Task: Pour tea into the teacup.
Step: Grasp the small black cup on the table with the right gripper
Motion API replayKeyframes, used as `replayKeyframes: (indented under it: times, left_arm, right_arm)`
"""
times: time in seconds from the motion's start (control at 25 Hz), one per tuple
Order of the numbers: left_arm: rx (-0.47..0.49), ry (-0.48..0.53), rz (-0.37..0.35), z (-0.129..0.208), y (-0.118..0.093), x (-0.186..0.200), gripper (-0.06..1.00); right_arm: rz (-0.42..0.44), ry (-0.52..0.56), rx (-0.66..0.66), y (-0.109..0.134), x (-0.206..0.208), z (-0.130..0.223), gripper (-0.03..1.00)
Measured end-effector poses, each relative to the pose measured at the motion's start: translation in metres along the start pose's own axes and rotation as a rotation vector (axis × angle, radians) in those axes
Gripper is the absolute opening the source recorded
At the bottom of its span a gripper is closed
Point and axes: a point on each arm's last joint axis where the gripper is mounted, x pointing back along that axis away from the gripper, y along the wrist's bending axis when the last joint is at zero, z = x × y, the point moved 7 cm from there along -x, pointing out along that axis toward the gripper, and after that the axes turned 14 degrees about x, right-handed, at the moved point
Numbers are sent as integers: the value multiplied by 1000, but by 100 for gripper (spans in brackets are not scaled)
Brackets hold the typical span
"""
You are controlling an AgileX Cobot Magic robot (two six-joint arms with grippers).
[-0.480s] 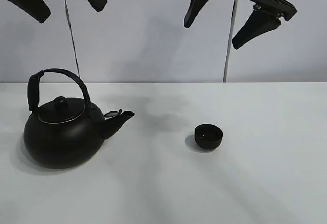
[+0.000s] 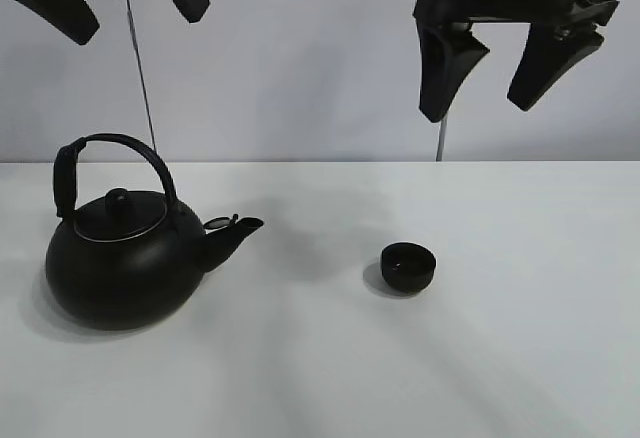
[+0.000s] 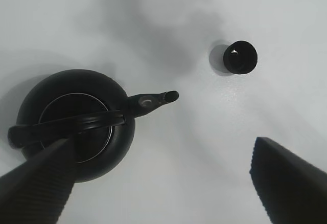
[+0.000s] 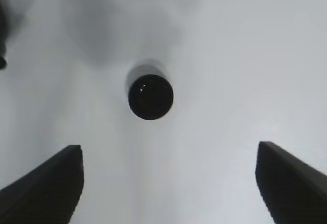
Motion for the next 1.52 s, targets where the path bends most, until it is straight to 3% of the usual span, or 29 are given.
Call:
replayKeyframes:
  times: [0.16,0.84,1.28,1.52]
  left_arm:
    - [0,0,0,0,0,0,67]
    - [0,0,0,0,0,0,67]
    - [0,-1,0,0,0,0,67]
    - [0,-1,1,0,0,0,67]
  right_arm:
    - [40,40,144,14,-9,2,63]
    - [-19,193,206,24,-108,15,63]
    - [-40,190,244,26,-146,15,63]
    - [-37,188,318,45,-158,10,63]
